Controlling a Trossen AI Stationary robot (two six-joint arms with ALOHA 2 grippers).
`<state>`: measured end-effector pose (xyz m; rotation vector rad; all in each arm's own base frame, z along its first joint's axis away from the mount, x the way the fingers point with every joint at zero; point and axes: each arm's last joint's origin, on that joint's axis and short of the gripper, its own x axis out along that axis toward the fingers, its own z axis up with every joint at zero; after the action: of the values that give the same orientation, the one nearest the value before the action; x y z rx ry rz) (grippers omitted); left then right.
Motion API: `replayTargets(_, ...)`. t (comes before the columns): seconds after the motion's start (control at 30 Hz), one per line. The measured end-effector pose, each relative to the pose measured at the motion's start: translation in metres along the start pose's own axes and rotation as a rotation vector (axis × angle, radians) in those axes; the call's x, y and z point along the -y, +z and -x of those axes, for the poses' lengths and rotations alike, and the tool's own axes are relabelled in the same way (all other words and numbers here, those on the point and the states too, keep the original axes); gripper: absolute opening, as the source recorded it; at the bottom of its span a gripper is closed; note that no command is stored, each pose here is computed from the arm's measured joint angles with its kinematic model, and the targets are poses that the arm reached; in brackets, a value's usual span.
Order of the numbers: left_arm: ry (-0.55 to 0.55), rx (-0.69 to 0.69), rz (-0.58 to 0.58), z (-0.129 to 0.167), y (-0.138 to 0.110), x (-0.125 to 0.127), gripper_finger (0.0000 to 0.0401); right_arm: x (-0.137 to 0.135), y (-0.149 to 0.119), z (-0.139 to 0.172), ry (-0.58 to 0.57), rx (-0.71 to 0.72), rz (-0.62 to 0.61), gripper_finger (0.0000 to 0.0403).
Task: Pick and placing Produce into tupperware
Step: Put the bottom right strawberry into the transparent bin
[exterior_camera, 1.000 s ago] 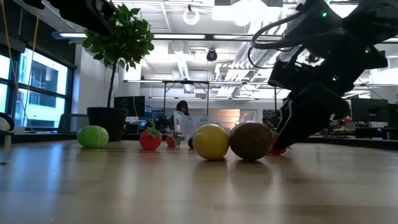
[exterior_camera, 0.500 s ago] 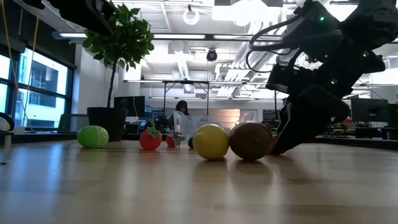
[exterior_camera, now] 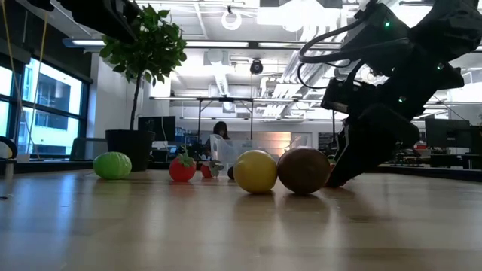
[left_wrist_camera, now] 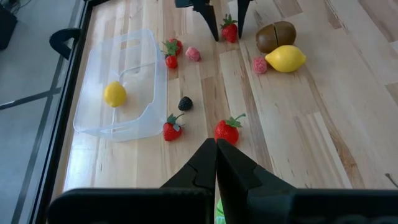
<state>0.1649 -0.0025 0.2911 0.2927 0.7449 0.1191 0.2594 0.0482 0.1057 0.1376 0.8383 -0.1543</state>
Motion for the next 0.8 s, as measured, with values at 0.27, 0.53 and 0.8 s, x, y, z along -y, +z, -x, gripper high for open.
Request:
replayTargets(0.27, 0.0, 0.0, 0.0, 0.0, -0.0001, 0.0, 0.0003, 0.0001, -0.0001, -0.0001, 0.001, -0.003, -0.023, 0.0179)
replayTargets(0.53, 0.0, 0.0, 0.0, 0.0, 0.0, 0.0, 0.0003, 0.0, -0.0001, -0.0001, 0.006, -0.005, -0.042, 0.0153)
replayTargets(0.8, 0.0, 0.0, 0.0, 0.0001, 0.0, -0.0001, 0.0003, -0.0004, 0.0004, 0.0003, 0.013, -0.003, -0.043, 0.015)
